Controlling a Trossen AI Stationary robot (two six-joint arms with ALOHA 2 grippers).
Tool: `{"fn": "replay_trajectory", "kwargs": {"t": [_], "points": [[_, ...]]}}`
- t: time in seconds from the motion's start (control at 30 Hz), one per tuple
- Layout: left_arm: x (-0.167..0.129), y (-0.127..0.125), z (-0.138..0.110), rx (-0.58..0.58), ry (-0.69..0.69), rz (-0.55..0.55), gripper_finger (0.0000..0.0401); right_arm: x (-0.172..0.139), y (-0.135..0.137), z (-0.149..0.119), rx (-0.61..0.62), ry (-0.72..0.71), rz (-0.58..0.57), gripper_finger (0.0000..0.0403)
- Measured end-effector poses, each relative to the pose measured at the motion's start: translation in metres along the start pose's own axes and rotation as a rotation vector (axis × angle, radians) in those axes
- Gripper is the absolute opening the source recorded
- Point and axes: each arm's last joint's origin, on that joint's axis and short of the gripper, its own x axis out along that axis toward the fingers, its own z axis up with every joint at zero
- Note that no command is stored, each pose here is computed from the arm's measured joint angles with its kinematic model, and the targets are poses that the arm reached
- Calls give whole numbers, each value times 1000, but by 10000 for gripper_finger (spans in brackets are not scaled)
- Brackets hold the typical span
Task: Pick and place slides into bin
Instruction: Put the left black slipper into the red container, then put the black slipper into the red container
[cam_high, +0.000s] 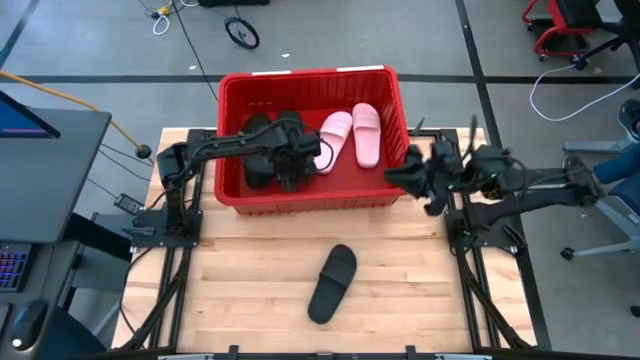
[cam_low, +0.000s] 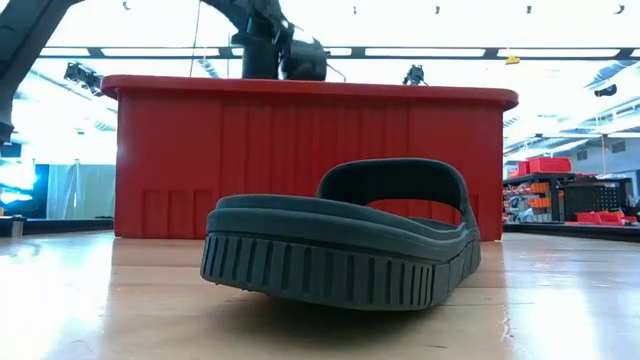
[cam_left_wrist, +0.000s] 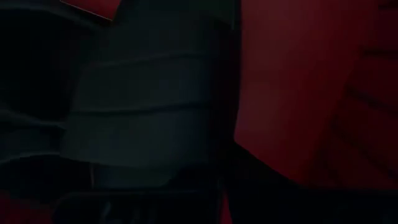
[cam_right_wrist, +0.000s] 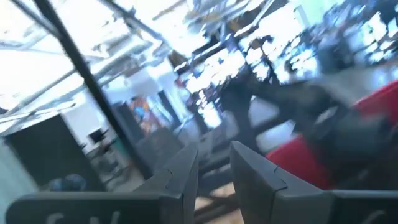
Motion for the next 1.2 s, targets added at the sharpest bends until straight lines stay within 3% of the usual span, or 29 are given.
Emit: {"fn": "replay_trajectory", "kwargs": {"t": [0.17, 0.3, 0.63, 0.8, 0.93, 1.07, 1.2], "points": [[21, -12, -6, -15, 20, -30, 13, -11, -10, 15, -29, -58, -54, 101], [26, -16, -10, 6, 43, -37, 26, -12, -21, 15, -31, -14, -80, 101], [11, -6, -13, 62, 114, -56, 139, -8, -45, 13, 22, 46, -200, 101], [-16, -7, -8, 188, 100, -58, 188, -4, -51, 10, 26, 62, -221, 101], [-47, -2, 2, 239, -3, -30, 204, 1, -55, 6, 46, 83, -236, 101], [-87, 7, 12, 213, -155, 13, 202, 10, -57, -4, 214, 118, -246, 101], [-136, 17, 16, 150, -343, 53, 190, 25, -48, -38, 419, 335, -214, 101]]}}
